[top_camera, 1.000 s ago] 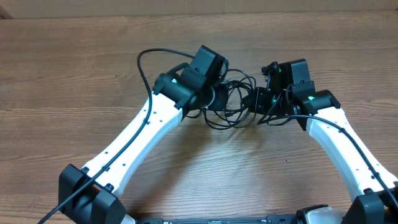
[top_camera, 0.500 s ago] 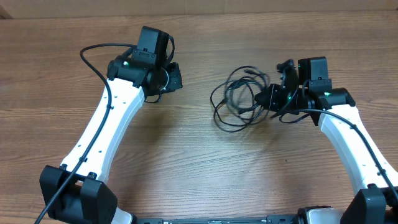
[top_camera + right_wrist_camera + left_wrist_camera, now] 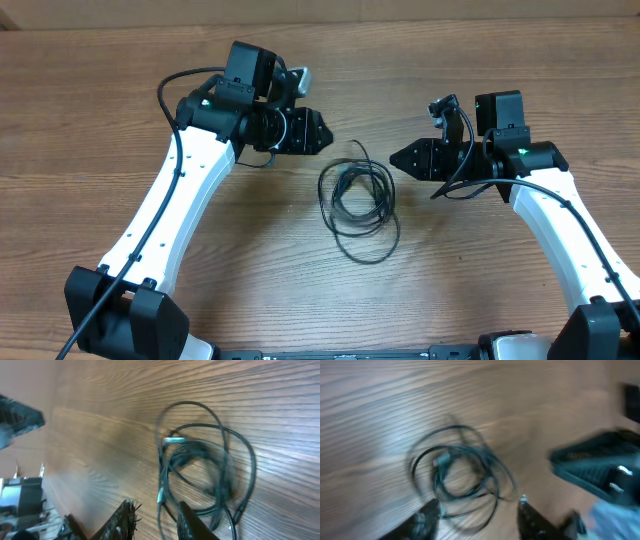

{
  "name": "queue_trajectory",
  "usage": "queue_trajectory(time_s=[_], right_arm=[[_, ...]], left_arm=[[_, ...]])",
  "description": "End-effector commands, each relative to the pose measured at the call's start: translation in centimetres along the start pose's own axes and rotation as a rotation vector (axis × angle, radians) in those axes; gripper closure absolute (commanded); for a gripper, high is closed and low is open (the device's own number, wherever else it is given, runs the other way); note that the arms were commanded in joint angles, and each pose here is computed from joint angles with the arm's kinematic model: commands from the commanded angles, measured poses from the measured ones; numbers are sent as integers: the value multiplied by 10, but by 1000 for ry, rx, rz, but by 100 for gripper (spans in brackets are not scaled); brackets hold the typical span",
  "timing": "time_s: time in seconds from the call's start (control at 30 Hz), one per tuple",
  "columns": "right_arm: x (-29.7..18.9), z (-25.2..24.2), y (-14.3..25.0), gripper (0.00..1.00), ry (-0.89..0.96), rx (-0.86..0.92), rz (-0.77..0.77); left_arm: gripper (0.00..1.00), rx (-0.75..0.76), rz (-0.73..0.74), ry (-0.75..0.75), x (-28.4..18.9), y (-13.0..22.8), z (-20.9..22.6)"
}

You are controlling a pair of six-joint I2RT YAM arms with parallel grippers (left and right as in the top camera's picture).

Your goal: Untangle cables

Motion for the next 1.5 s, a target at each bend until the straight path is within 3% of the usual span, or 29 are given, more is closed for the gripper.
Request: queue_trajectory(time_s=[0.0, 0.1, 0.23, 0.53, 0.77, 1.2, 1.47], right_arm=[[-2, -1, -3, 75, 36, -4, -7], [-2, 0, -2, 75, 35, 2, 2], [-2, -2, 1, 63, 61, 15, 19], [-8, -24, 12, 59, 372, 126, 90], [-9, -24, 12, 56, 374, 128, 88], [-9, -24, 14, 55, 373, 135, 100], [-9, -24, 14, 55, 373, 137, 104]], left_arm=[[43, 117, 9, 125, -13, 4, -21], [44, 102, -35, 16, -13, 1, -12], [45, 80, -43, -99, -9, 5, -2], [43, 44, 49, -197, 31, 19, 24], [45, -22, 163, -182, 81, 25, 42], [52, -321, 284, -290, 161, 50, 59], [53, -421, 226, -411, 171, 61, 56]])
Point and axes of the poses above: each gripper's point midway between its finger pads, its own x axis out along the fingers, its own z axis along the line the jaws close on, y = z × x, the point moved 10 cm from there along -x, back along the fingers, and after that the axes turned 15 degrees about -x, right-handed, at the moved point
